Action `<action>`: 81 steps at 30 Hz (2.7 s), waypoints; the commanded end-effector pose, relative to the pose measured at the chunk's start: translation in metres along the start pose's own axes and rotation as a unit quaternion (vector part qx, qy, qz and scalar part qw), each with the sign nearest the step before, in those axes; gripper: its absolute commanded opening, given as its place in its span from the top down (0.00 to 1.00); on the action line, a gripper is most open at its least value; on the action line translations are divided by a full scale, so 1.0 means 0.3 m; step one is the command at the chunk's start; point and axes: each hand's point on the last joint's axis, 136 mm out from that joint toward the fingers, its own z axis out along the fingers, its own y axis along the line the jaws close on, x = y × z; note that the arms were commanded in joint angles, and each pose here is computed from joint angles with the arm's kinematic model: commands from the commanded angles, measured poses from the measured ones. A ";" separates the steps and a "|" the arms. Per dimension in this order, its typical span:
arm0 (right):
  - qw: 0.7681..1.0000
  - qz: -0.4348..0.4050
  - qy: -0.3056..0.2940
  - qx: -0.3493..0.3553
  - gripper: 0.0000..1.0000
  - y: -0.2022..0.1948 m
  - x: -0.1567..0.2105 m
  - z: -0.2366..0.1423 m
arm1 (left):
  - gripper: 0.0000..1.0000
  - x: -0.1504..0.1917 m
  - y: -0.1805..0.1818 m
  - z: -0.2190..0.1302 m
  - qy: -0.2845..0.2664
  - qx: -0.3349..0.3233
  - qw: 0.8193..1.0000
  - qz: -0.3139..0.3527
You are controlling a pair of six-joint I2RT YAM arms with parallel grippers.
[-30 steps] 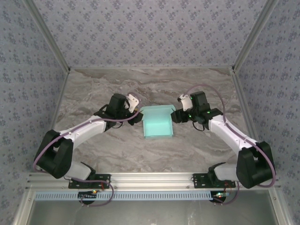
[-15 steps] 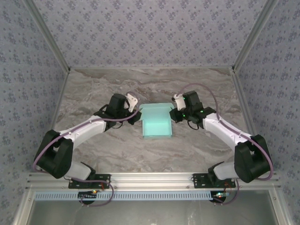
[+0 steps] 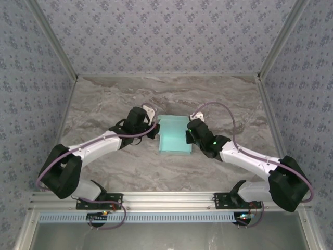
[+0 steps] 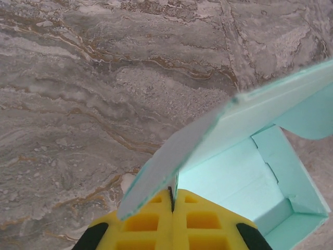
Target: Fold the paper box
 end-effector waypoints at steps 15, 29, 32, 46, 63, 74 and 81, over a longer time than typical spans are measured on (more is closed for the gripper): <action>0.996 0.061 -0.045 0.042 0.91 0.039 0.120 -0.079 | 1.00 0.140 -0.061 0.023 -0.038 -0.031 0.997 -0.058; 0.979 0.192 -0.051 0.034 0.78 0.047 0.105 -0.110 | 1.00 0.137 -0.031 -0.026 -0.064 -0.062 0.996 0.011; 0.974 0.217 -0.056 0.038 0.78 0.058 0.101 -0.091 | 1.00 0.128 -0.028 -0.032 -0.078 -0.063 0.995 0.025; 0.975 0.218 -0.025 0.034 0.78 0.154 0.077 0.003 | 1.00 0.102 0.041 -0.049 -0.130 -0.113 0.985 0.027; 0.977 0.214 0.024 0.011 0.68 0.115 0.193 0.011 | 1.00 0.143 0.095 0.010 -0.140 -0.145 0.977 0.074; 0.976 0.214 0.046 -0.021 0.52 0.064 0.233 -0.104 | 1.00 0.224 0.161 0.002 -0.120 -0.178 0.973 0.079; 0.983 0.173 0.038 -0.056 0.51 0.012 0.212 -0.217 | 1.00 0.233 0.173 0.026 -0.114 -0.188 0.972 0.086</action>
